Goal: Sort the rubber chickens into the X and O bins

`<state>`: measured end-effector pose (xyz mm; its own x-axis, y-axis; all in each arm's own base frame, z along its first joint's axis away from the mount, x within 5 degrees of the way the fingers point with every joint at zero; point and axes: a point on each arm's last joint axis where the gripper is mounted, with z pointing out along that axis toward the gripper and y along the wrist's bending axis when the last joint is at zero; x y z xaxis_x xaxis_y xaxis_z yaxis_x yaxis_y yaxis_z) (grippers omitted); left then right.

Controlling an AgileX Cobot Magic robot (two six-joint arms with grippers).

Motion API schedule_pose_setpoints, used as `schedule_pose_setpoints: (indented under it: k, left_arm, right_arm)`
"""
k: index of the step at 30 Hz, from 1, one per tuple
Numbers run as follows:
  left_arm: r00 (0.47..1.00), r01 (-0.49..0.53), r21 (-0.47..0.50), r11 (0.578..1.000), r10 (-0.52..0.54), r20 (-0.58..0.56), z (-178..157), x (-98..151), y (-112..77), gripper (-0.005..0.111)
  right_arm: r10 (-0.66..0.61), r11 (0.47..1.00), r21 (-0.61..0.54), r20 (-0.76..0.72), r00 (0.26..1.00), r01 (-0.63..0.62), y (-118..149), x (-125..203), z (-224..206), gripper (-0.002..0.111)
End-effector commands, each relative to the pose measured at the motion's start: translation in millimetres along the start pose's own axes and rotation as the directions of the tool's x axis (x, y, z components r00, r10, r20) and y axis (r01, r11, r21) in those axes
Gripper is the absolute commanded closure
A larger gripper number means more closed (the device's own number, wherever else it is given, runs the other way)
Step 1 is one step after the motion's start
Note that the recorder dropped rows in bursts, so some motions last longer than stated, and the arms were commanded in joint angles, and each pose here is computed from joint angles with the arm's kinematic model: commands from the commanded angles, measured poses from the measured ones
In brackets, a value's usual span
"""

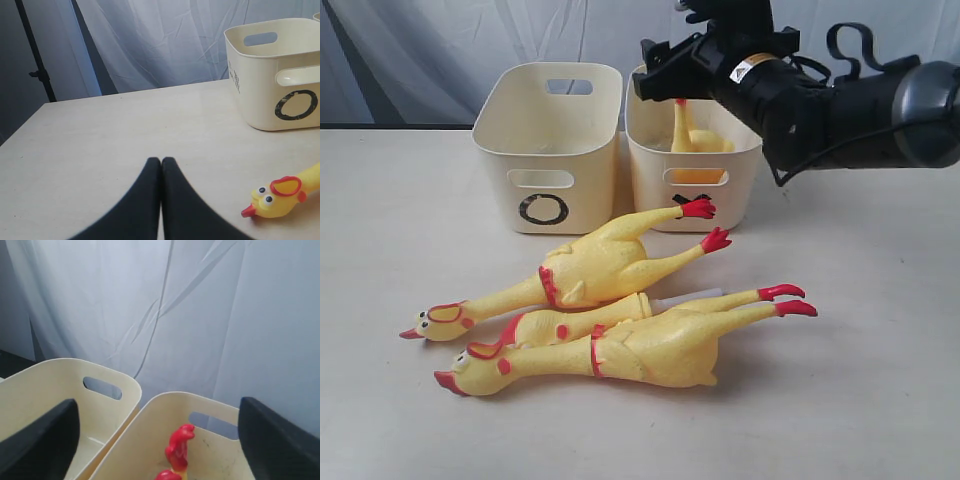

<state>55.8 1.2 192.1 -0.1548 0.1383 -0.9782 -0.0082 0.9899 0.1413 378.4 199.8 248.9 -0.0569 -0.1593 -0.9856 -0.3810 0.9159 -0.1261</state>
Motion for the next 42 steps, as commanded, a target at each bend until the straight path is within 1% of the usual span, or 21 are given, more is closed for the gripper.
schedule_pose_setpoints:
  k: [1,5,12,16,21,26,31,35,38,42]
  left_arm:
    - [1.000,0.011,-0.005,1.000,-0.010,0.008,0,0,0.2,0.107]
    - [1.000,0.011,-0.005,1.000,-0.010,0.008,0,0,0.2,0.107]
    - [1.000,0.011,-0.005,1.000,-0.010,0.008,0,0,0.2,0.107]
    - [1.000,0.011,-0.005,1.000,-0.010,0.008,0,0,0.2,0.107]
    - [1.000,0.011,-0.005,1.000,-0.010,0.008,0,0,0.2,0.107]
    - [1.000,0.009,-0.005,1.000,-0.009,0.008,0,0,0.2,0.107]
    - [1.000,0.004,-0.006,1.000,-0.004,0.008,0,0,0.3,0.107]
    - [1.000,0.004,-0.006,1.000,-0.004,0.008,0,0,0.3,0.107]
    - [1.000,0.004,-0.006,1.000,-0.004,0.008,0,0,0.3,0.107]
    - [1.000,0.004,-0.006,1.000,-0.004,0.008,0,0,0.3,0.107]
  right_arm:
    - [-0.003,1.000,-0.027,-0.034,0.999,0.002,-3,-20,-12,0.027]
    - [-0.023,0.997,-0.079,-0.120,0.992,0.014,-2,-28,-23,0.027]
    - [-0.039,0.988,-0.152,-0.208,0.977,0.007,-1,-50,-50,0.027]
    - [-0.051,0.981,-0.194,-0.273,0.961,-0.002,0,-55,-63,0.027]
    - [-0.084,0.966,-0.258,-0.365,0.927,-0.015,8,-54,-75,0.028]
    - [-0.137,0.945,-0.325,-0.460,0.877,-0.023,19,-46,-83,0.033]
    - [-0.229,0.912,-0.411,-0.496,0.837,0.006,33,-41,-91,0.033]
    - [-0.291,0.880,-0.474,-0.528,0.798,0.007,44,-36,-98,0.033]
    - [-0.309,0.866,-0.500,-0.558,0.770,-0.014,49,-34,-103,0.033]
    - [-0.347,0.853,-0.522,-0.587,0.731,-0.014,48,-31,-108,0.040]
